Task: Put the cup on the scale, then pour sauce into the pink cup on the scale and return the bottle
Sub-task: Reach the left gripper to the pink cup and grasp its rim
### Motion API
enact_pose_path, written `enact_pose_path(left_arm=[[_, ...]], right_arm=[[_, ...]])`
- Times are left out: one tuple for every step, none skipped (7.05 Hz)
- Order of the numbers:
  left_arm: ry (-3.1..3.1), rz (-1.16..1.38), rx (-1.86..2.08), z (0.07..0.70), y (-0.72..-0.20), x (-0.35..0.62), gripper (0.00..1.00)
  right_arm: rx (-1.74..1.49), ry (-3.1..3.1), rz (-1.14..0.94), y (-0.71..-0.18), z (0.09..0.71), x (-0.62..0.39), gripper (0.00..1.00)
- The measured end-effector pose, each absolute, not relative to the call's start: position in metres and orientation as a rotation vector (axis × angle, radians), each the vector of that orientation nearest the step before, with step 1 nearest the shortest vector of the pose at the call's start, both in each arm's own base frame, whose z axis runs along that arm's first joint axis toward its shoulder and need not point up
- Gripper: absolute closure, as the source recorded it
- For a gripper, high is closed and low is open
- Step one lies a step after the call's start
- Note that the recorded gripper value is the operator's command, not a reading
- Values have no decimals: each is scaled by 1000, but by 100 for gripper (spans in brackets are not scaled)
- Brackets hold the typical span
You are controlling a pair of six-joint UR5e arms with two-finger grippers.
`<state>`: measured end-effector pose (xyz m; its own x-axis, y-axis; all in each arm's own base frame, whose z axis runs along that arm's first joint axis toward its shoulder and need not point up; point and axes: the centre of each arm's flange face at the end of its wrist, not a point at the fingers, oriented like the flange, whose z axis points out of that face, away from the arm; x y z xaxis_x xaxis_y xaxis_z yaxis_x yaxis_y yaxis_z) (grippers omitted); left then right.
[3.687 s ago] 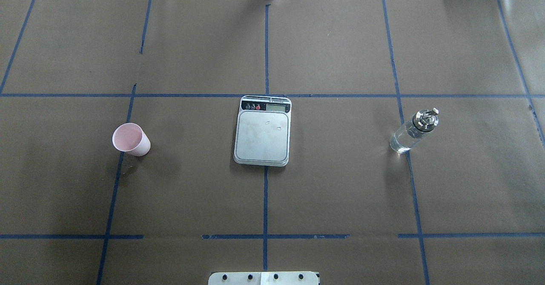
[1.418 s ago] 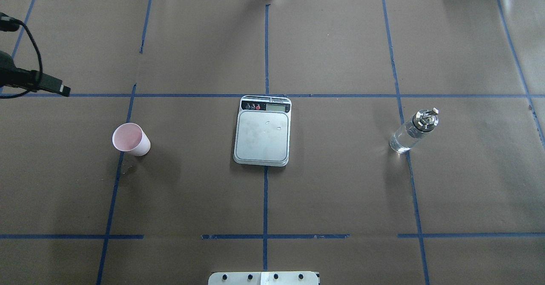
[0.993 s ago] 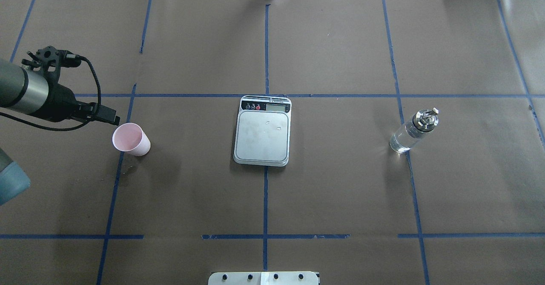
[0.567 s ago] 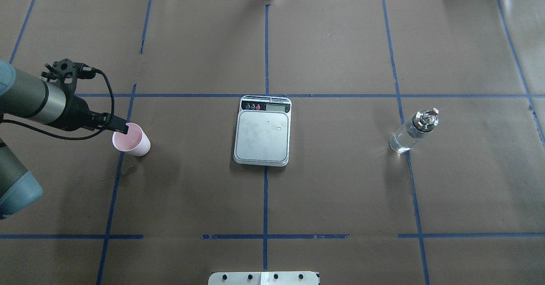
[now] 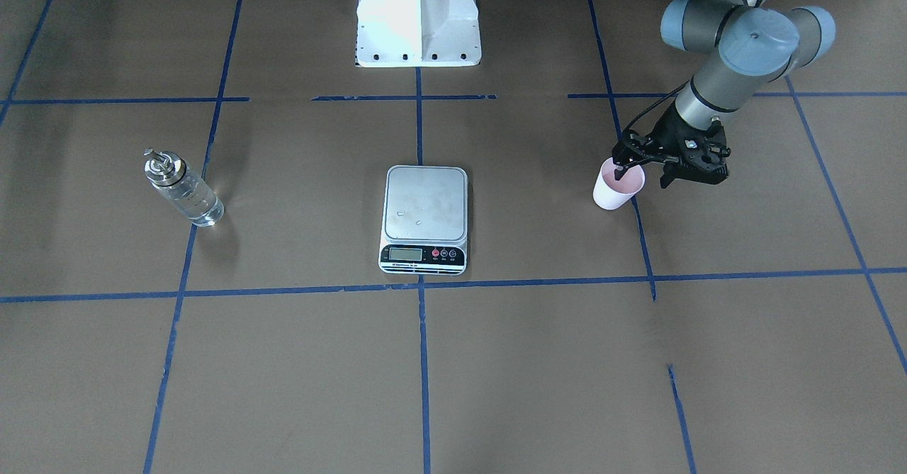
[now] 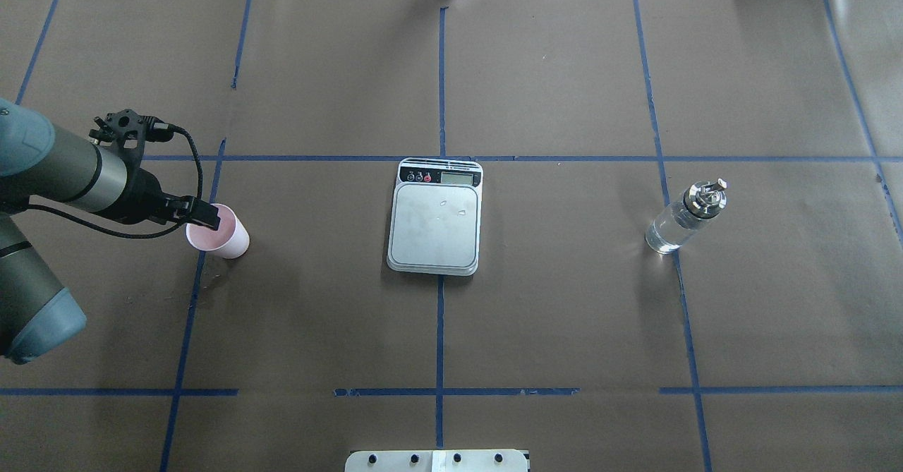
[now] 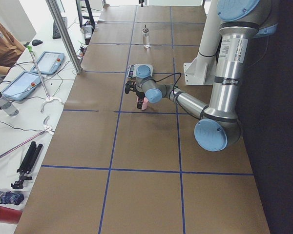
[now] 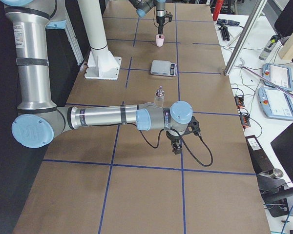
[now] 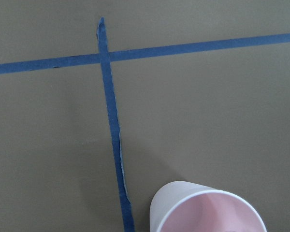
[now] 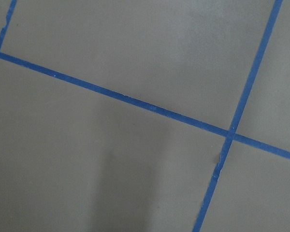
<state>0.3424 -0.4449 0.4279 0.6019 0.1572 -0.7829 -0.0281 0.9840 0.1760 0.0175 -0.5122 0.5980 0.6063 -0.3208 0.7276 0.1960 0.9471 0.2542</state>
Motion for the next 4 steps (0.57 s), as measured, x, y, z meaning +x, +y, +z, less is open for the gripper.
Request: enact_pose_path(left_arm=[[916, 114, 143, 431, -443, 347, 90], [913, 118, 137, 433, -441, 350, 100], [912, 120, 134, 434, -441, 351, 100], [915, 121, 133, 432, -441, 352, 100]], right_arm=[[153, -874, -299, -512, 599, 17, 0], [151, -876, -299, -512, 599, 17, 0], [151, -877, -299, -512, 599, 16, 0], [151, -877, -300, -512, 599, 16, 0]])
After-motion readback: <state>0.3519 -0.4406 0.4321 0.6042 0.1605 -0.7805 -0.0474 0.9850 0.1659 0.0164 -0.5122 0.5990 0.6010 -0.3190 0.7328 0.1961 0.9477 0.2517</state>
